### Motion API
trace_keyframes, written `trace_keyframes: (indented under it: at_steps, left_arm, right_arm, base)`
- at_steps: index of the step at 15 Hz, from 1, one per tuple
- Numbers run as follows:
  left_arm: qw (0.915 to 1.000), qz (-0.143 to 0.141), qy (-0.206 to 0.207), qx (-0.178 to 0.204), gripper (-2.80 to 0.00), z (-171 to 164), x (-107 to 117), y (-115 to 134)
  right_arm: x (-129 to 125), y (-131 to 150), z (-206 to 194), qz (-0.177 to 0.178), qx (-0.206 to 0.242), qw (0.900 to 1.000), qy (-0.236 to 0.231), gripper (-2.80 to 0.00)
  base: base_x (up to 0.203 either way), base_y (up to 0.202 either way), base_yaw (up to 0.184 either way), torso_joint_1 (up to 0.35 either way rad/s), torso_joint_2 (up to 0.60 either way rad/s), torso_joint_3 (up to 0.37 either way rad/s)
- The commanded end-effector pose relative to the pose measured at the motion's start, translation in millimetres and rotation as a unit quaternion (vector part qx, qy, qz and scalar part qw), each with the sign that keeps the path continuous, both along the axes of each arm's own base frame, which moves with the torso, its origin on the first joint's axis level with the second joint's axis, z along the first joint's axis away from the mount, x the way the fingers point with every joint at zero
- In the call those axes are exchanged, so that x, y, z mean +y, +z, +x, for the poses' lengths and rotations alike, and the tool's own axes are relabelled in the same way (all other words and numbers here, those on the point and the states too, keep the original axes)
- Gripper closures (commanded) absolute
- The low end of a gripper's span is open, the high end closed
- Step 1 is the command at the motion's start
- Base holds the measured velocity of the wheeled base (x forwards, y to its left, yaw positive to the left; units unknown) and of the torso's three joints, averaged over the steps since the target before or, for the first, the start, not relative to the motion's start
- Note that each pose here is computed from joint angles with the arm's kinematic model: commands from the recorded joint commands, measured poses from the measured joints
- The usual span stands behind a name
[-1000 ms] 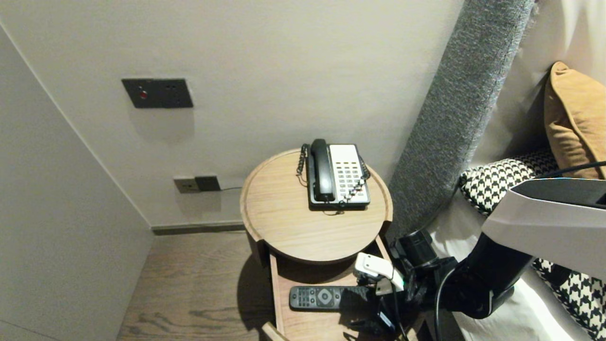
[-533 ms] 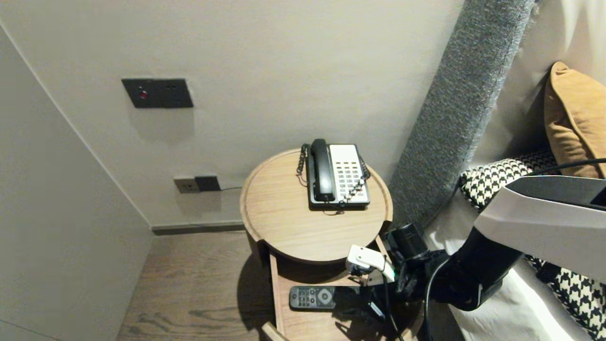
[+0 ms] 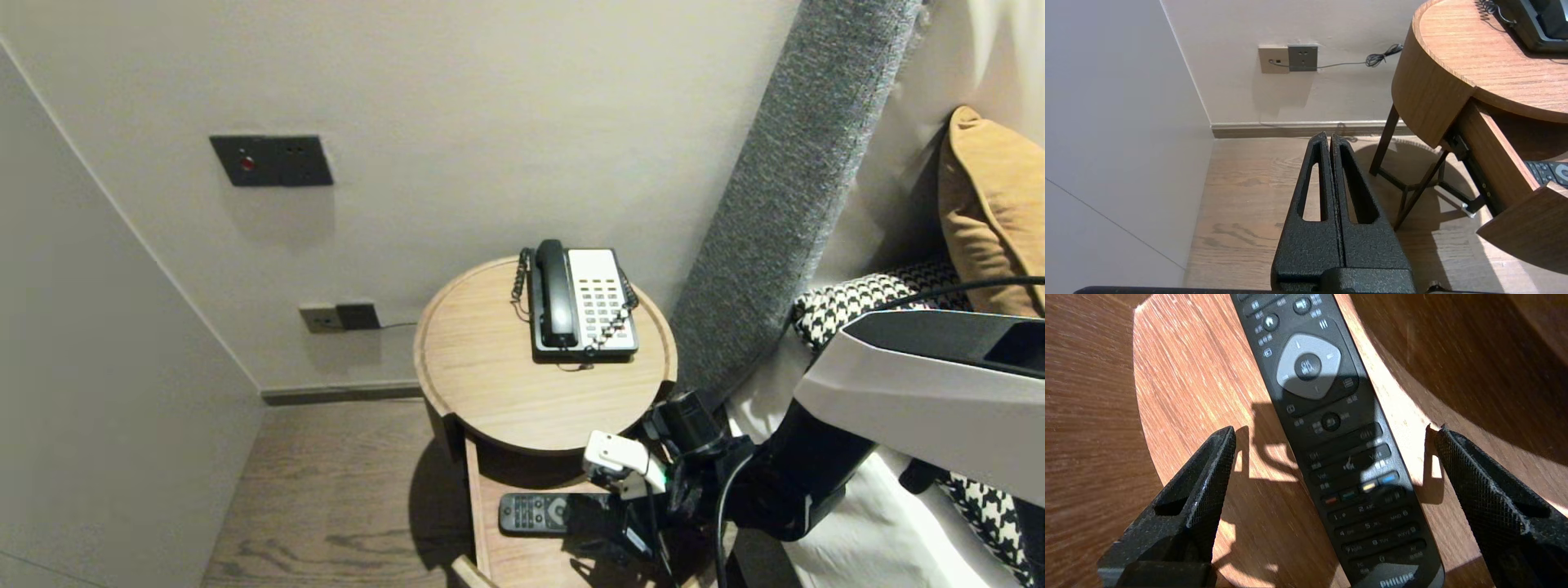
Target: Take the remote control out of the drawer one by one and place them on the table
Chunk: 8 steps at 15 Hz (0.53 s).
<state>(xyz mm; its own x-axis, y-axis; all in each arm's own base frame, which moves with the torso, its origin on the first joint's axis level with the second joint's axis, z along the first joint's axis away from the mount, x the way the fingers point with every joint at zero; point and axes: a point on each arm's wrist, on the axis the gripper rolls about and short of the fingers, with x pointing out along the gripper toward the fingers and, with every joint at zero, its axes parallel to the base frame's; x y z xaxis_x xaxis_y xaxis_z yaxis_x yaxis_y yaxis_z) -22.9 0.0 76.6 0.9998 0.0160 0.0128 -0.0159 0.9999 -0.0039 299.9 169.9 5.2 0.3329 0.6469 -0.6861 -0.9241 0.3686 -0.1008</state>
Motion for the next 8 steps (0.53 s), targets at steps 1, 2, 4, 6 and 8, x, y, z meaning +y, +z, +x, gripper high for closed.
trace_keyframes:
  at_steps: [1,2,4,6,8]
  left_arm:
    - [1.0,0.0,0.0,-0.001,0.0,0.0,0.0,0.1]
    - [1.0,0.0,0.0,0.0,0.0,0.0,0.0,0.0]
    - [1.0,0.0,0.0,-0.001,0.0,0.0,0.0,0.1]
    - [1.0,0.0,0.0,-0.001,0.0,0.0,0.0,0.1]
    - [1.0,0.0,0.0,-0.001,0.0,-0.1,0.0,0.4]
  right_arm:
    - [0.0,-2.0,0.2,-0.002,0.001,1.0,0.002,-2.8]
    - [-0.5,-3.0,-0.6,-0.003,0.004,1.0,0.002,-2.8]
    - [-1.1,-4.1,-1.8,-0.005,0.007,1.0,0.002,-2.8]
    - [-1.1,-4.8,-1.8,-0.005,0.008,1.0,0.002,-2.8]
    - [-1.6,-5.9,-2.8,-0.006,0.01,1.0,0.002,-2.8]
  base:
    - [0.0,0.0,0.0,0.0,0.0,0.0]
    - [0.0,0.0,0.0,0.0,0.0,0.0]
    - [0.0,0.0,0.0,0.0,0.0,0.0]
    - [0.0,0.0,0.0,0.0,0.0,0.0]
    - [0.0,0.0,0.0,0.0,0.0,0.0]
